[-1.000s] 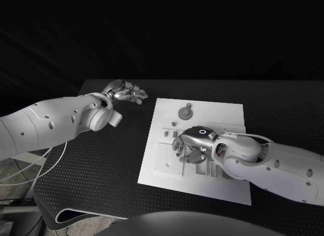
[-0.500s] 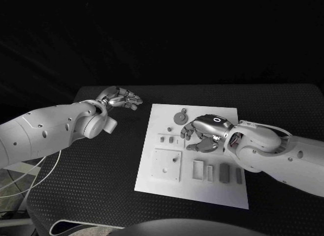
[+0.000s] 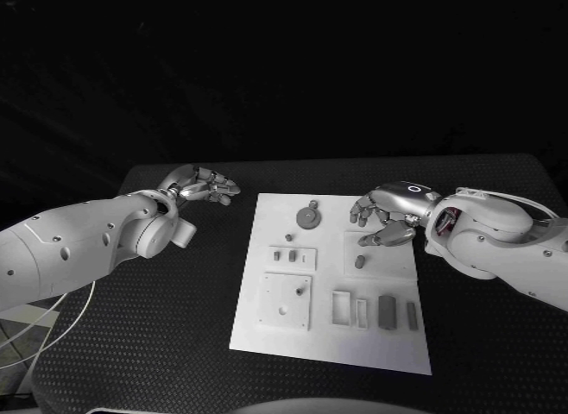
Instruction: Assemble the parts on the task board
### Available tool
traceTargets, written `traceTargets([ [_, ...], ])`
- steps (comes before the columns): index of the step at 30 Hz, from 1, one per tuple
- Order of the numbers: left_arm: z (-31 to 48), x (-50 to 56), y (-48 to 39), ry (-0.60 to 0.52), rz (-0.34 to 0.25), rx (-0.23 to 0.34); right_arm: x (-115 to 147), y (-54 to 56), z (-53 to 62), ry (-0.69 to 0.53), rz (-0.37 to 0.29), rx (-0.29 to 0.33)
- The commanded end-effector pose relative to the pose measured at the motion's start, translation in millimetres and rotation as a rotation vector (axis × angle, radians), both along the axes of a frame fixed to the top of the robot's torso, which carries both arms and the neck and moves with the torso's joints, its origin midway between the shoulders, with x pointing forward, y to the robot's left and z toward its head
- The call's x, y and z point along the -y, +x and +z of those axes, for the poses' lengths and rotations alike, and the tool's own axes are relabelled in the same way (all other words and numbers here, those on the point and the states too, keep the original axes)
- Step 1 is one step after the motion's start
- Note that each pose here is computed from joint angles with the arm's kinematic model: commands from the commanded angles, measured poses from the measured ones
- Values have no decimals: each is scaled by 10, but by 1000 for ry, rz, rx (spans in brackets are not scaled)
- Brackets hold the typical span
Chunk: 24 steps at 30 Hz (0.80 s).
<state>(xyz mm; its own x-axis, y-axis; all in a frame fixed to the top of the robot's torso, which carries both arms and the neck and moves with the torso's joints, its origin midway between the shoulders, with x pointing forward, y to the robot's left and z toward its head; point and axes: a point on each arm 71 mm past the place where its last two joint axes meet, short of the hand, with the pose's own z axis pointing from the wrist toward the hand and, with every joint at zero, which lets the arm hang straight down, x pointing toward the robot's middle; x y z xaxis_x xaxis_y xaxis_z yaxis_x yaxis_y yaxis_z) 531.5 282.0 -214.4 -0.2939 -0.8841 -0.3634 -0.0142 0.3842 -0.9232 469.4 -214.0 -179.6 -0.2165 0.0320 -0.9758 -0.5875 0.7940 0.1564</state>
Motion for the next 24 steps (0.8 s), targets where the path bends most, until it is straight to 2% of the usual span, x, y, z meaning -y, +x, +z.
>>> traceTargets([
  [1,22,6,5,-8,-4,14,29,-12,-75,-86,4,-62],
  [7,22,9,5,-9,-6,13,18,-94,-99,-133,27,-97],
  [16,20,0,7,-8,-5,13,7,-168,-136,-159,45,-89],
  [24,21,2,5,-9,-6,13,-86,-223,-287,-191,77,-76],
])
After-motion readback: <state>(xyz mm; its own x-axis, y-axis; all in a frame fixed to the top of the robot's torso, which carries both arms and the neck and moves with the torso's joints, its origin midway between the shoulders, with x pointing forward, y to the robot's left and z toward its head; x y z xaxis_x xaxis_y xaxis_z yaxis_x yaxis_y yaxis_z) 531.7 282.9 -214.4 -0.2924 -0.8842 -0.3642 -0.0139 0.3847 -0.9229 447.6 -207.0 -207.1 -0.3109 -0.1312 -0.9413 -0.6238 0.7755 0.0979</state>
